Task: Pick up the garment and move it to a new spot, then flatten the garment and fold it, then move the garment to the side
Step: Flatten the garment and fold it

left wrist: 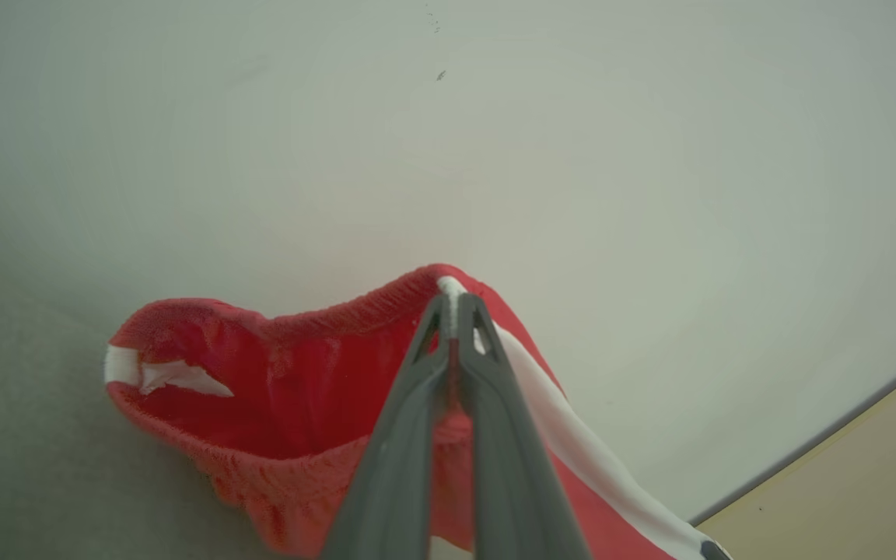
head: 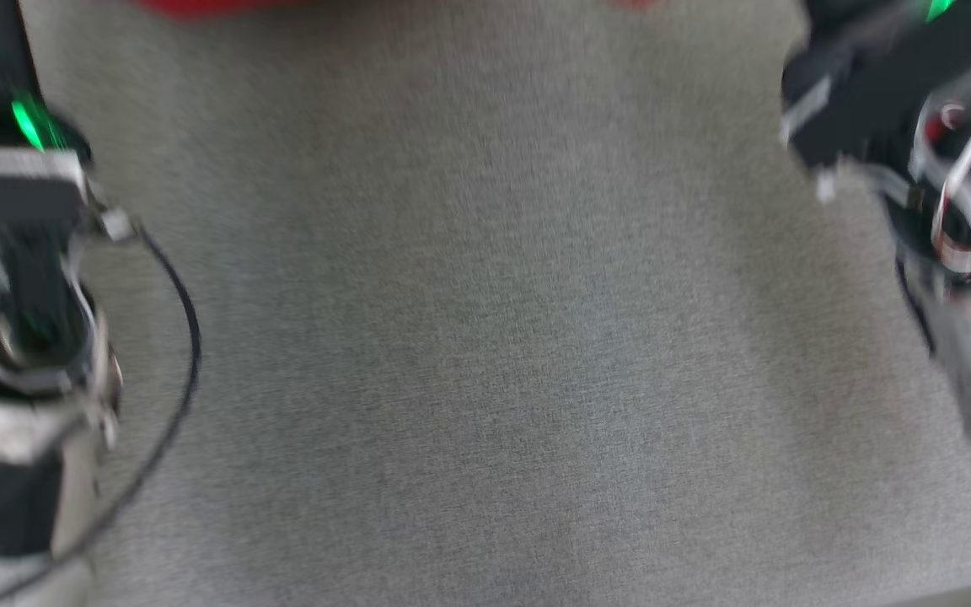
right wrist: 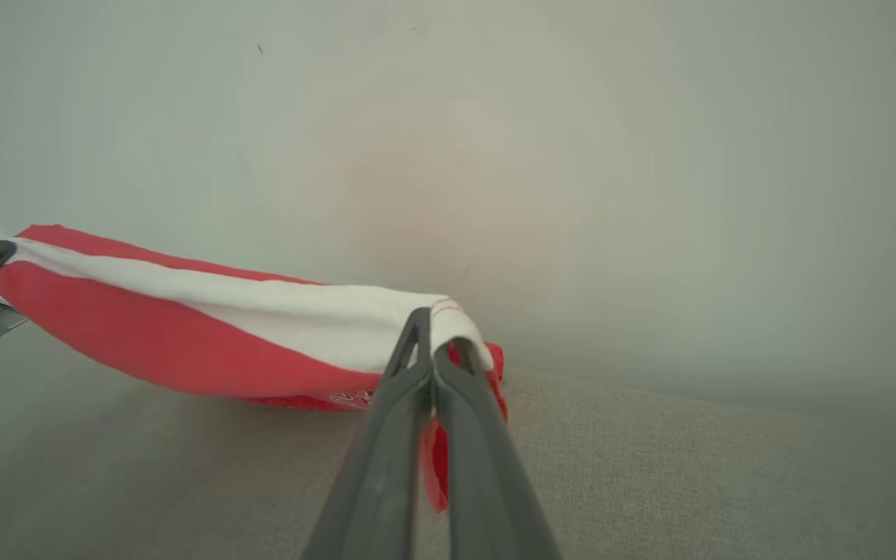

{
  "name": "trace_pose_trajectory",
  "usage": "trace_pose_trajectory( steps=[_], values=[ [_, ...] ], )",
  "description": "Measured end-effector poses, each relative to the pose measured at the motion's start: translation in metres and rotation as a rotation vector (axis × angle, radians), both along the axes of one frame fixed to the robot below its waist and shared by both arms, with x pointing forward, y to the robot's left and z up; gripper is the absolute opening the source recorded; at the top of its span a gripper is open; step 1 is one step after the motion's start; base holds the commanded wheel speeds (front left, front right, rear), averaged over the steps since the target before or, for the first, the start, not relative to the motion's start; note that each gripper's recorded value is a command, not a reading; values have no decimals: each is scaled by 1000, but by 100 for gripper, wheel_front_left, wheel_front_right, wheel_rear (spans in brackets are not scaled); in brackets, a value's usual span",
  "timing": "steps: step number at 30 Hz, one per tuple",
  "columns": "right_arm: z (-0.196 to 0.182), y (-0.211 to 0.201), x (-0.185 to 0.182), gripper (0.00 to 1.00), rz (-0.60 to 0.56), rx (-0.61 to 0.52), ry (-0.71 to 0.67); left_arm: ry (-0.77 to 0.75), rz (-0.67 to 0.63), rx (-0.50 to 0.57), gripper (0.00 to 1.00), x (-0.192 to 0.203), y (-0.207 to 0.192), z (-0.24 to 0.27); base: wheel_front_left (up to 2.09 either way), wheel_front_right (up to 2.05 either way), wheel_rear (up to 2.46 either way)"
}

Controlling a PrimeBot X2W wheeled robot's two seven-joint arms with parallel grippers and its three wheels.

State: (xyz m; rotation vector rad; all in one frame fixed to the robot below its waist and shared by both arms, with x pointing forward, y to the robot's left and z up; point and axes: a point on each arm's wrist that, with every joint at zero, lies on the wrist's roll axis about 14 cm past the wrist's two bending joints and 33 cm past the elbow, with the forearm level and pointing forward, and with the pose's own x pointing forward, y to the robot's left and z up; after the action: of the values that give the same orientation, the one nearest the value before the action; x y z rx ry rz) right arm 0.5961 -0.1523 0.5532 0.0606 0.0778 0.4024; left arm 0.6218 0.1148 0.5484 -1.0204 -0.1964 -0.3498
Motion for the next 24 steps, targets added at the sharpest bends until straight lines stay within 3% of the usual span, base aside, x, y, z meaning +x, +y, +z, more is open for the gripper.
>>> trace_pose_trajectory(
  steps=[8,15,24],
  values=[
    [1,-16,-70,0,-28,14,131,89,-45,5,0,-79,0,-6,0,0,0],
    [-27,-21,-144,0,-36,-3,367,200,-102,46,0,-149,-10,-27,0,0,0],
    [-55,-23,-234,0,-66,-1,587,430,-219,183,0,-228,-17,-73,0,0,0]
  ],
)
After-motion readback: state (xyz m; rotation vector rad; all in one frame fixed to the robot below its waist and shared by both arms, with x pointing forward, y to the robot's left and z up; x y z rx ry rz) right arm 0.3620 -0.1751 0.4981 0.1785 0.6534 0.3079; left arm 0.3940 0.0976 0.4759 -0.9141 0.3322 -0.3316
